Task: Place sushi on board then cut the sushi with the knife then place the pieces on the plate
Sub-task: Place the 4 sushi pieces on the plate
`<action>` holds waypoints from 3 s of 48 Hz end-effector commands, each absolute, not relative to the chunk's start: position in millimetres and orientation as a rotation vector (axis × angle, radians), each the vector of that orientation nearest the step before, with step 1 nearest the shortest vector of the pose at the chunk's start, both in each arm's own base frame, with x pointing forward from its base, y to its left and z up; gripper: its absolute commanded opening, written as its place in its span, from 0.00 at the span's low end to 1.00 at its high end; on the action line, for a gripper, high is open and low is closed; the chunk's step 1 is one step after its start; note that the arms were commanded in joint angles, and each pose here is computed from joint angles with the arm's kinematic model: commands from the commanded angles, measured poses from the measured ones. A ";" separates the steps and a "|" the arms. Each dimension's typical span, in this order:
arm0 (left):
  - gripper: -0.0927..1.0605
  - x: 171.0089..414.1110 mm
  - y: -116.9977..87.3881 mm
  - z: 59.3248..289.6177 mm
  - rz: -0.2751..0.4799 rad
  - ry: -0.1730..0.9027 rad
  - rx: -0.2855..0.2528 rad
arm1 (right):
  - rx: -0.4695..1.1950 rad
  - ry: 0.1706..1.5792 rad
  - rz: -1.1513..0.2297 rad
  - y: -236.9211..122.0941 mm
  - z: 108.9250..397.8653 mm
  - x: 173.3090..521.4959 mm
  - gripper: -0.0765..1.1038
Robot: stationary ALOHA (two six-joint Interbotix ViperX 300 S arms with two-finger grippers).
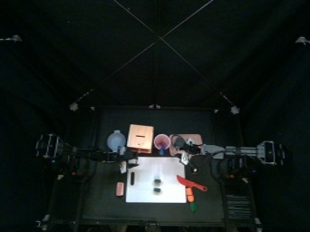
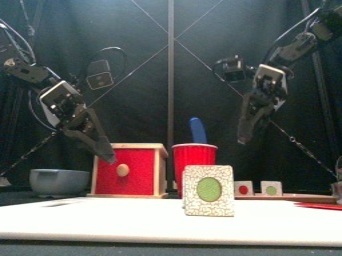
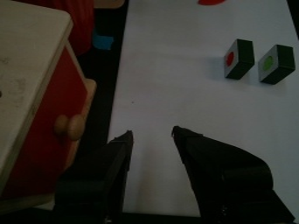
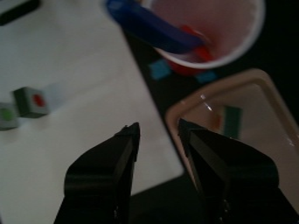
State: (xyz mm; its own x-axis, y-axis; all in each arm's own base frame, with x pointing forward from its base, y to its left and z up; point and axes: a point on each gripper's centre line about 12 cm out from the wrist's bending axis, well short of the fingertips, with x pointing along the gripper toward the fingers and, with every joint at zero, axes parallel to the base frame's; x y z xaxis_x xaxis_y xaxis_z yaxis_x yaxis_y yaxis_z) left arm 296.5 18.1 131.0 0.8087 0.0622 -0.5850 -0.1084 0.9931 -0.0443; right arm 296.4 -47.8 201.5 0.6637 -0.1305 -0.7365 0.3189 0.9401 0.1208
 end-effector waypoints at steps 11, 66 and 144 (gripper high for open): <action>0.78 303.1 19.6 138.6 0.097 0.593 -0.083 | 0.218 0.820 -0.053 24.0 194.1 357.3 0.73; 0.78 299.6 18.5 133.2 0.094 0.611 -0.082 | 0.166 0.958 0.001 60.8 136.4 415.5 0.56; 0.78 301.1 24.4 130.8 0.116 0.618 -0.093 | 0.458 1.029 -0.688 -154.2 125.6 207.7 0.67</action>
